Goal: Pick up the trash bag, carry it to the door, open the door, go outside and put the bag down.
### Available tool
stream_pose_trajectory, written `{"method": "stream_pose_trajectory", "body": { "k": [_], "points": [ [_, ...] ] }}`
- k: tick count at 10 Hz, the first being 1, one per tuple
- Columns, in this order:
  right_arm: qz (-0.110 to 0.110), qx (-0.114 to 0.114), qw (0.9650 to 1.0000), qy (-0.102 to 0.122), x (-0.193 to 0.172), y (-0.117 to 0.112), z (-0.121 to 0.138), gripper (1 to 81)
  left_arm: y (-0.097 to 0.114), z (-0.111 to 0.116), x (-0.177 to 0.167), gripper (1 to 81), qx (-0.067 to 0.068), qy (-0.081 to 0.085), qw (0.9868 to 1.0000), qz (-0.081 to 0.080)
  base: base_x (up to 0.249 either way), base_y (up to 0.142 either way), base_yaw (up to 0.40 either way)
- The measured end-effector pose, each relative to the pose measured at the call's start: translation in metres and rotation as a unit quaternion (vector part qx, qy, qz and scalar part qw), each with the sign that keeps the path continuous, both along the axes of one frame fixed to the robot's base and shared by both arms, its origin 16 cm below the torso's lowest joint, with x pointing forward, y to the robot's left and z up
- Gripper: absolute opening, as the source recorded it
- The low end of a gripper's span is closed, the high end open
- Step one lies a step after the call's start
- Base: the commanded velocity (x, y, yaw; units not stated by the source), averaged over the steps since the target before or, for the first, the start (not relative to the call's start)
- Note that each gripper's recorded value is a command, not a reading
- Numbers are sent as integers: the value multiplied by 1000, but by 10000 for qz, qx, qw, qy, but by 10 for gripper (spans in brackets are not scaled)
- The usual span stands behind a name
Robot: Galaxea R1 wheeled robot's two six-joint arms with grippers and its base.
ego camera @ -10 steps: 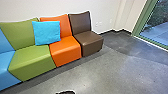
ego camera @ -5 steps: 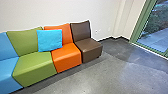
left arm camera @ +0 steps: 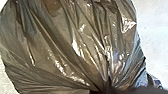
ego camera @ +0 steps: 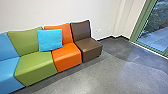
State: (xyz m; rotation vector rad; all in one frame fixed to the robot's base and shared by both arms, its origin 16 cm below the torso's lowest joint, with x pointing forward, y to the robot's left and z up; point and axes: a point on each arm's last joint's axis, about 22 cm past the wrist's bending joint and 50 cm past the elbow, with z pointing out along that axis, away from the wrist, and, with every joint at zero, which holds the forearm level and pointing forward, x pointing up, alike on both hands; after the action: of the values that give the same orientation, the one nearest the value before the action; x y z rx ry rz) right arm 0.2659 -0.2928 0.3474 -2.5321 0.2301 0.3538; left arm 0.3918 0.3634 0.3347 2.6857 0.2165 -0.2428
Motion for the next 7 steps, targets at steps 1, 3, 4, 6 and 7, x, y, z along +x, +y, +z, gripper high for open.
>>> {"method": "stream_pose_trajectory", "body": {
  "k": [1, 3, 4, 6, 7],
  "points": [
    [2, -10, 9999, 114, -16, 3, 3, 811, 9, 8, -15, 10, 21, 62, 9999, -79, 0, 0, 0],
    [40, 35, 9999, 130, -29, 11, 15, 811, 12, 31, -27, 10, -46, 44, 9999, -137, 0, 0, 0],
    [42, 51, 10000, 41, -26, 14, 23, 811, 5, 47, -26, 10, -142, -46, 9997, -174, 0, 0, 0],
    [59, 102, 9998, -134, -28, 25, 40, 811, -1, 79, -32, 10, -260, -218, 9991, -239, 0, 0, 0],
    [85, 75, 9998, -160, -39, 27, 45, 811, -2, 87, -46, 10, -256, -238, 9991, -245, 0, 0, 0]
  ]
}}
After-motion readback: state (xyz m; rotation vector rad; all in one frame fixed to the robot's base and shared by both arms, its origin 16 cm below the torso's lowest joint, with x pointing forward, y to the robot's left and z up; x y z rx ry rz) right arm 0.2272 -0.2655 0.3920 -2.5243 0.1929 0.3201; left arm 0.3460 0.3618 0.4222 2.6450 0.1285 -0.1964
